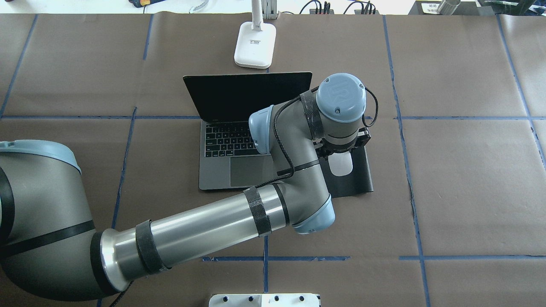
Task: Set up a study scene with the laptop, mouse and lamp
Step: 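Carry the mouse with the left gripper onto the black mouse pad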
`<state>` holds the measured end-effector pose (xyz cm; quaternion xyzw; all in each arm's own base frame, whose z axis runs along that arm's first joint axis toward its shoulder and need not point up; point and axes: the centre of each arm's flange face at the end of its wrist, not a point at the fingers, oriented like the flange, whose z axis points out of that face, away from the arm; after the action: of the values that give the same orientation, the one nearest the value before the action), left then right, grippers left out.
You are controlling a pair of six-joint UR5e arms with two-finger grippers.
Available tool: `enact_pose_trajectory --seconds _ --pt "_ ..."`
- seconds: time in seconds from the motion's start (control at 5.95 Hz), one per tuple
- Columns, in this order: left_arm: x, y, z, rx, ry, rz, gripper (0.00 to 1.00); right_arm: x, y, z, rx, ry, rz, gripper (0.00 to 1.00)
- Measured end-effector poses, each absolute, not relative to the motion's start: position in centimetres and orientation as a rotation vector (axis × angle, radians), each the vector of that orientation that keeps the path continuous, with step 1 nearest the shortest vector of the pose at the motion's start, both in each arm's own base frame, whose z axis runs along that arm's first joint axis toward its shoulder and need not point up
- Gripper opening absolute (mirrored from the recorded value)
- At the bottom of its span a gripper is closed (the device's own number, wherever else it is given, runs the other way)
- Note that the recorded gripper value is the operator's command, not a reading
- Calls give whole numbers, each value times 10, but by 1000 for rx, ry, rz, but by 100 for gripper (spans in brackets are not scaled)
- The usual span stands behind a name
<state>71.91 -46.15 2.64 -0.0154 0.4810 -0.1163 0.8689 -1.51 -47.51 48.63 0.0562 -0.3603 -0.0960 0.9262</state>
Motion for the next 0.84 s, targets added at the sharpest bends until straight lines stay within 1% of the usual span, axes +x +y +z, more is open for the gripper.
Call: enact_pose_trajectory --seconds 0.34,0.5,0.67,0.84 --pt "733 -458 30 -34 1005 -237 35 -15 -475 488 113 -738 -196 100" --pt "740 -457 31 -32 1015 -231 40 -15 -475 488 113 -737 -196 100" --pt "747 -457 36 -25 1025 -228 66 -15 -475 488 113 -737 -196 100" --pt "752 -456 40 -18 1029 -229 97 -15 -475 488 112 -737 -196 100"
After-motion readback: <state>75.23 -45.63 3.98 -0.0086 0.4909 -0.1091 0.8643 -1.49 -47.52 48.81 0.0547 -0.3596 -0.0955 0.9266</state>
